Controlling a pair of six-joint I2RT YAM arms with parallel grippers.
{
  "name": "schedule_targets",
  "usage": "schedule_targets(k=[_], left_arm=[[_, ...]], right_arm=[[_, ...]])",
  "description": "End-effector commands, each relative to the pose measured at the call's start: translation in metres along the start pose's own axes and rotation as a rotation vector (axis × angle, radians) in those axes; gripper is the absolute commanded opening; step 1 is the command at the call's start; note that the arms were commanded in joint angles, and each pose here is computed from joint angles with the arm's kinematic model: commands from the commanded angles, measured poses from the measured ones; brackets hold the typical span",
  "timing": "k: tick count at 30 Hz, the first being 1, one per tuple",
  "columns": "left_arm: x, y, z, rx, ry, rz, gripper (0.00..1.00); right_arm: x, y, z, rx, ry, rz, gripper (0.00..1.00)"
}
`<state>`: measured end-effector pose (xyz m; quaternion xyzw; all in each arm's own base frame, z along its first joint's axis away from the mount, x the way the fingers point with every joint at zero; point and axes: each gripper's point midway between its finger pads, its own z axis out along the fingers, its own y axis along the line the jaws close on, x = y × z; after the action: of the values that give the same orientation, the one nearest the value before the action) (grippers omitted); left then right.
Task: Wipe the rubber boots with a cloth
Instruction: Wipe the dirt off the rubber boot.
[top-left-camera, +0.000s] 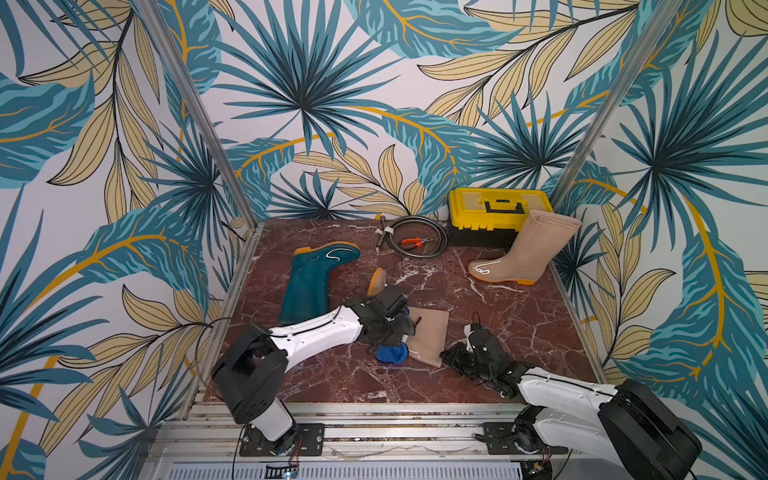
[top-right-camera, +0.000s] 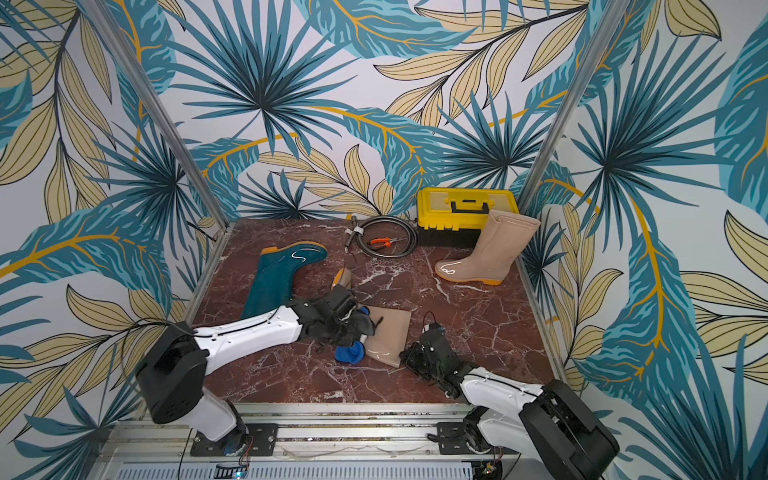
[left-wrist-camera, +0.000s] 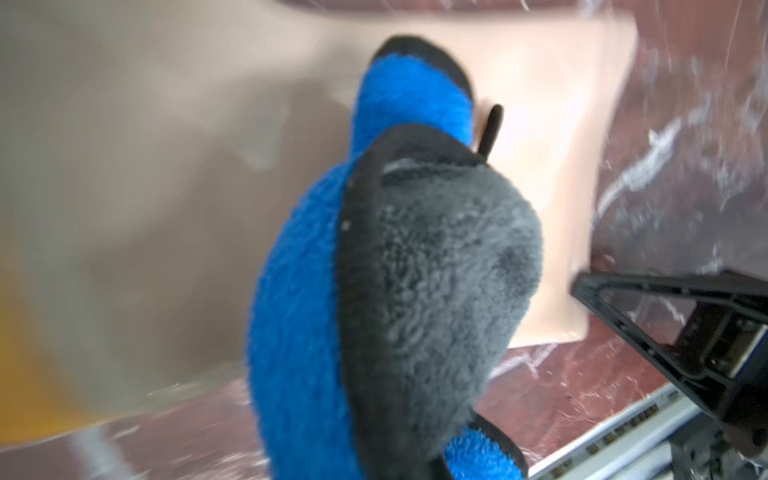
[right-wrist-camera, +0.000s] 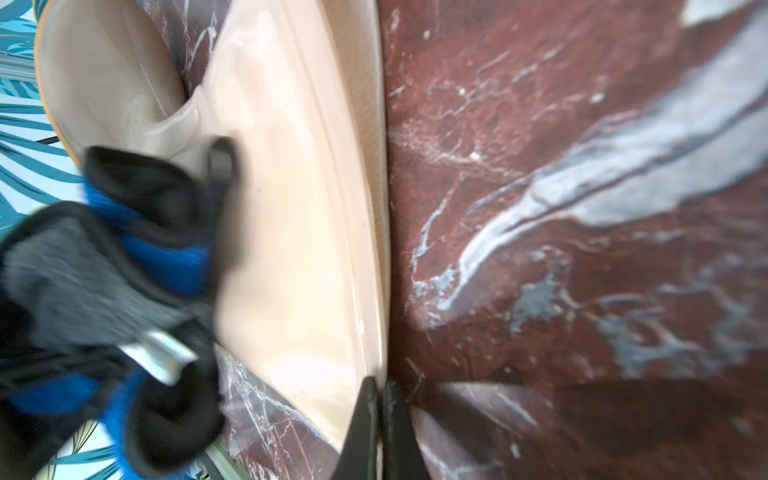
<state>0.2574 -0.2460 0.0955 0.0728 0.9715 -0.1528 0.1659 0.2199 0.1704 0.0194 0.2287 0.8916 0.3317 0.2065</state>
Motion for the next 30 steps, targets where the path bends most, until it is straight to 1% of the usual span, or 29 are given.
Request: schedule_targets(k=[1,3,5,7,9,12,14,16,17,19,23,26,28,30], left_arm=[[-0.004,0.031,-0.026,-0.051,-0.067,-0.018,0.00],[-0.005,0.027,-0.032,-0.023,-0.082,-0.036,0.00],[-0.003,0.014,-0.028,0.001,-0.057,-0.038,0.00],[0.002,-0.011,-0.019,0.006,-0.037,0.017,0.00],[0.011,-0.046,-0.006,0.025,-0.010,0.081,0.00],[0.025,-0.097,0.018,0.097,0.028,0.137,0.00],[0.033,-0.125,0.032,0.143,0.055,0.157,0.00],[0.041,-0.143,0.041,0.159,0.080,0.191,0.00],[0.044,-0.146,0.046,0.158,0.091,0.210,0.00],[0.043,-0.134,0.050,0.126,0.085,0.228,0.00],[0.029,-0.069,0.042,0.053,0.079,0.138,0.00],[0.017,-0.016,0.019,-0.029,0.040,0.086,0.00],[0.010,0.009,0.001,-0.058,0.003,0.058,0.00],[0.003,0.024,-0.015,-0.061,-0.043,0.026,0.00]], right_arm=[[0.012,-0.050,-0.003,0.182,0.018,0.020,0.00],[0.012,-0.050,-0.002,0.183,0.022,0.022,0.00],[0.012,-0.049,0.000,0.181,0.024,0.023,0.00],[0.012,-0.048,0.001,0.180,0.028,0.026,0.00],[0.013,-0.047,0.002,0.180,0.033,0.029,0.00],[0.013,-0.046,0.002,0.178,0.034,0.032,0.00],[0.012,-0.045,0.002,0.175,0.033,0.034,0.00],[0.012,-0.046,0.001,0.176,0.033,0.034,0.00],[0.012,-0.045,0.000,0.176,0.031,0.033,0.00],[0.012,-0.045,-0.002,0.178,0.028,0.030,0.00],[0.011,-0.050,-0.006,0.192,0.016,0.030,0.00],[0.011,-0.052,-0.008,0.194,0.008,0.033,0.00],[0.011,-0.054,-0.009,0.200,0.005,0.034,0.00],[0.011,-0.056,-0.009,0.202,0.001,0.039,0.00]])
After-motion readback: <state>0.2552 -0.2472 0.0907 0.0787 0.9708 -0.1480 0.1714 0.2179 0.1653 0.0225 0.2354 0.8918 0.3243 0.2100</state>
